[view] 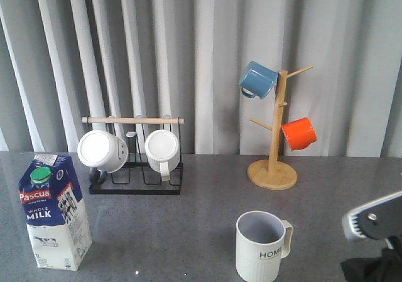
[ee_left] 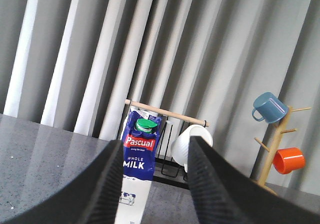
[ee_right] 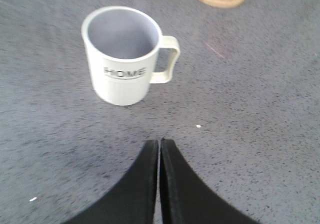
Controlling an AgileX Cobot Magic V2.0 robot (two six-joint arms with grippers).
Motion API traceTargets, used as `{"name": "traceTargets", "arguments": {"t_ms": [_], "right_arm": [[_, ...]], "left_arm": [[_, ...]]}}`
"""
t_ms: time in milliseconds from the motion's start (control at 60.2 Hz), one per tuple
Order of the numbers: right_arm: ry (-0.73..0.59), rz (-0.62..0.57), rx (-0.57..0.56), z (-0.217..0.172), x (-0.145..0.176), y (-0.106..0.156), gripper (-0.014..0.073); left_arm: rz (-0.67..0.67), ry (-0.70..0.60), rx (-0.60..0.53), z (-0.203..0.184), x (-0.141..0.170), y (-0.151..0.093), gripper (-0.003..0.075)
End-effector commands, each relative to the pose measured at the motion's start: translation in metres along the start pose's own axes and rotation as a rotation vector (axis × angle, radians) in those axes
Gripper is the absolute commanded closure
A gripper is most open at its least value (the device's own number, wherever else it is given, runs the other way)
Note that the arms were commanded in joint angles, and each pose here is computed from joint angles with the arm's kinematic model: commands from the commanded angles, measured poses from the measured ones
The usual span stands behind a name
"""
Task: Place milk next to cup
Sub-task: 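Open the right gripper and withdraw it from the mug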
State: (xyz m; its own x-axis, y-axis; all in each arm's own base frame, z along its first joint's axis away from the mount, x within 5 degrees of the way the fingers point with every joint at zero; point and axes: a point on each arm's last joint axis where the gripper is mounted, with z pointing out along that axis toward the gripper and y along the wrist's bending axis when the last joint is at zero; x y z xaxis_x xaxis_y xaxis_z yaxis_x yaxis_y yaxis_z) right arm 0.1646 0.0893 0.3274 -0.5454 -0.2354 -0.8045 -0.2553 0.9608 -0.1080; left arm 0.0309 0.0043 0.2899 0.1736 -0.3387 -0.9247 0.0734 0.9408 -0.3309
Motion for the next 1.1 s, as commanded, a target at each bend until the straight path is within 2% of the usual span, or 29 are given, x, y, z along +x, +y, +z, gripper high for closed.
{"name": "traceTargets", "arguments": {"t_ms": [0,116,233,366,532,698,848,1080], "right_arm": [[-0.085,-0.016,-0.051,-0.023,0.002,-0.003,0.0602],[-0.048,-0.033,-0.065,-0.025,0.041,-0.008,0.0601],[0.02,0.019,-0.081,-0.021,0.081,-0.013,0.0601],[0.039,0.061,-0.09,-0.021,0.106,-0.017,0.0601],[0.008,0.081,-0.098,-0.025,0.111,-0.02,0.0601],[0.002,0.082,-0.101,-0.025,0.11,-0.02,0.0601],[0.002,0.082,-0.101,-0.025,0.11,-0.02,0.0601],[0.007,0.086,-0.112,-0.026,0.111,-0.019,0.0601]], "left_arm": [[-0.014,-0.077,0.053,-0.004,-0.012,-0.006,0.0416],[-0.014,-0.066,0.049,-0.002,-0.012,-0.006,0.0416],[0.001,-0.005,0.016,0.009,-0.016,-0.007,0.0416],[0.132,0.1,-0.038,0.031,-0.031,-0.012,0.0402],[0.332,0.217,-0.063,0.065,-0.059,-0.023,0.036],[0.446,0.314,-0.043,0.096,-0.084,-0.036,0.0282],[0.472,0.341,-0.023,0.117,-0.098,-0.044,0.023],[0.45,0.374,-0.011,0.139,-0.122,-0.056,0.022]]}}
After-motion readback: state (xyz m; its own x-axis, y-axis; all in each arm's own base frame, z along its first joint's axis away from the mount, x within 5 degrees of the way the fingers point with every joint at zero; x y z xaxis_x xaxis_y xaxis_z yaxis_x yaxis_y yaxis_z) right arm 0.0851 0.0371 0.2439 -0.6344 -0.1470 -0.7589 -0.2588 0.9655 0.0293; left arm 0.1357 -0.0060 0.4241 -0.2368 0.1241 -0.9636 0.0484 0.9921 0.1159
